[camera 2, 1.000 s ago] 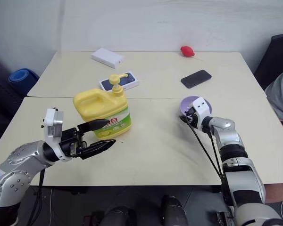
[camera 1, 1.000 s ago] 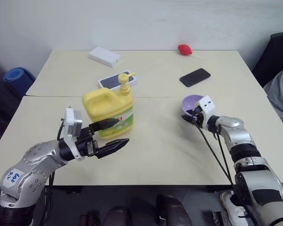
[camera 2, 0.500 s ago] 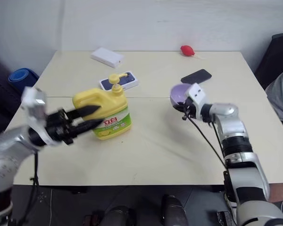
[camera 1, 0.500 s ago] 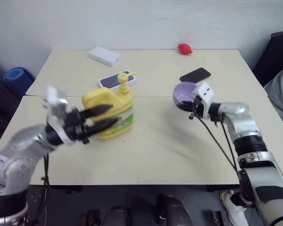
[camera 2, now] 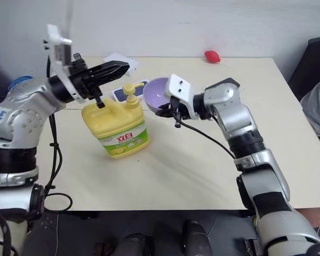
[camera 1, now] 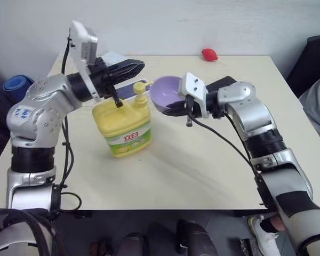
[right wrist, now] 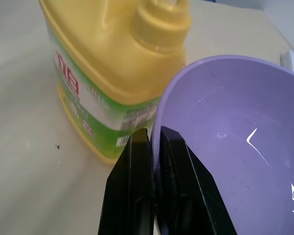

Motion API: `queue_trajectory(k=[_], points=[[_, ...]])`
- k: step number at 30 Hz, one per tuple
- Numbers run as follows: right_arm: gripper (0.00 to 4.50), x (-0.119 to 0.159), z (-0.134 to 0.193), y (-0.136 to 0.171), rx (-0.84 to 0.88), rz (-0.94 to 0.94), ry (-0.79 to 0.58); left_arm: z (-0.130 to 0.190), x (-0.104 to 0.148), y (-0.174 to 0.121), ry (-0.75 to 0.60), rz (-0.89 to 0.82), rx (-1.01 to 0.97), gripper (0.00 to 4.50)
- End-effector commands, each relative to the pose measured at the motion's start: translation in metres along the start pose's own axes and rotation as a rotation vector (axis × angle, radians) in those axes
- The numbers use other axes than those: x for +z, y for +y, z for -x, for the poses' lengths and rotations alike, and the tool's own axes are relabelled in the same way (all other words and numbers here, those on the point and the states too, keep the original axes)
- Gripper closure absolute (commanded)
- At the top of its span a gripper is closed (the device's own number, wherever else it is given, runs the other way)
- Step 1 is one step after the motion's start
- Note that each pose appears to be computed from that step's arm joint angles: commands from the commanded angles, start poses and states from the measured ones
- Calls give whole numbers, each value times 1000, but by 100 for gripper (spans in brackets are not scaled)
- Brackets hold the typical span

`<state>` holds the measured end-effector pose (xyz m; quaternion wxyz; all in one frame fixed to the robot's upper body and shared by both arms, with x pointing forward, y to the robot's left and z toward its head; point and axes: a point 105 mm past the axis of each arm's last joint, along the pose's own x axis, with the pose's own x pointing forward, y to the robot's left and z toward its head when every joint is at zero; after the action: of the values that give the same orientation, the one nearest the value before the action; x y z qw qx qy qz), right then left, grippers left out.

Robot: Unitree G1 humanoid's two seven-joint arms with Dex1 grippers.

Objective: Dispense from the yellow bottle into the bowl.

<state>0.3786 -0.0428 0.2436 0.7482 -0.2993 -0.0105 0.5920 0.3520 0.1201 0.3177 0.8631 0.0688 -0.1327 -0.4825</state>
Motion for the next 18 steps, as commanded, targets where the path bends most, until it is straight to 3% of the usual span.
queue_trajectory(k=[1, 18], points=[[450, 16, -4, -1, 19, 39, -37, -8, -3, 4, 30, -61, 14, 448], [450, 37, -4, -9, -18, 86, -88, 1, -62, 3, 220, 43, 22, 448]])
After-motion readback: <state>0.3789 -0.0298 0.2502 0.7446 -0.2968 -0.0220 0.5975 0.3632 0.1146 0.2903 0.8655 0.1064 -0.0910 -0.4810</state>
